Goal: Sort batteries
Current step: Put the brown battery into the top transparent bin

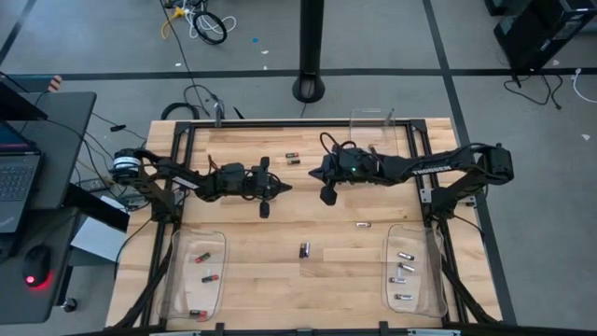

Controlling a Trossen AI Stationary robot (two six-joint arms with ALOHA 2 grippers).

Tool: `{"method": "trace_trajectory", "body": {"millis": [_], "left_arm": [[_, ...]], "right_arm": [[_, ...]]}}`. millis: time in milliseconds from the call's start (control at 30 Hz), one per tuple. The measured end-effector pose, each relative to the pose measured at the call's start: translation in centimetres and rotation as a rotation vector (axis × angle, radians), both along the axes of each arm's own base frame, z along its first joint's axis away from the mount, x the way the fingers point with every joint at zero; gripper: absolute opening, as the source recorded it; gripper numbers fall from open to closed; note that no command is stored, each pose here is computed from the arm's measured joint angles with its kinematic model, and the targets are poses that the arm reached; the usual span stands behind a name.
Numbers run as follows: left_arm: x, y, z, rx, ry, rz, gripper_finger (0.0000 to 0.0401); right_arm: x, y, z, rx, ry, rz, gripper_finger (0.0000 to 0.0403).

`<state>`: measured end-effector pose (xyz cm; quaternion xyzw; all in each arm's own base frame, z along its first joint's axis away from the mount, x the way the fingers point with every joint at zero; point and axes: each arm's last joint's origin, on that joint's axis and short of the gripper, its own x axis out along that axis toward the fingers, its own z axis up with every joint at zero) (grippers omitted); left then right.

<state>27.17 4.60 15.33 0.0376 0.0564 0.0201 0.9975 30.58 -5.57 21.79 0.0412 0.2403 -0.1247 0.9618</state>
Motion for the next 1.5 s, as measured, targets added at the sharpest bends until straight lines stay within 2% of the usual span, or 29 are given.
{"method": "trace_trajectory", "body": {"millis": [167,533,833,1133,1333,1500], "left_arm": [[0.0,0.0,0.0,-0.001,0.000,0.000,0.0006],[0.0,0.0,0.0,0.004,0.000,-0.001,0.0006],[0.0,0.0,0.0,0.006,0.000,-0.001,0.0006],[0.0,0.0,0.1,0.014,-0.010,-0.001,0.0006],[0.0,0.0,0.1,0.011,-0.009,-0.008,0.0006],[0.0,0.0,0.2,0.006,-0.015,-0.009,0.0006]], "right_arm": [[0.0,-0.4,0.2,-0.025,0.039,-0.033,0.0014],[-0.1,-3.1,2.2,0.004,0.115,-0.126,0.0016],[-0.6,-4.3,1.4,0.031,0.181,-0.171,0.0015],[-0.5,-4.4,1.4,0.025,0.201,-0.158,0.0016],[-0.3,-4.5,3.7,0.019,0.276,-0.140,0.0016],[0.2,-4.3,5.1,-0.037,0.258,-0.098,0.0015]]}}
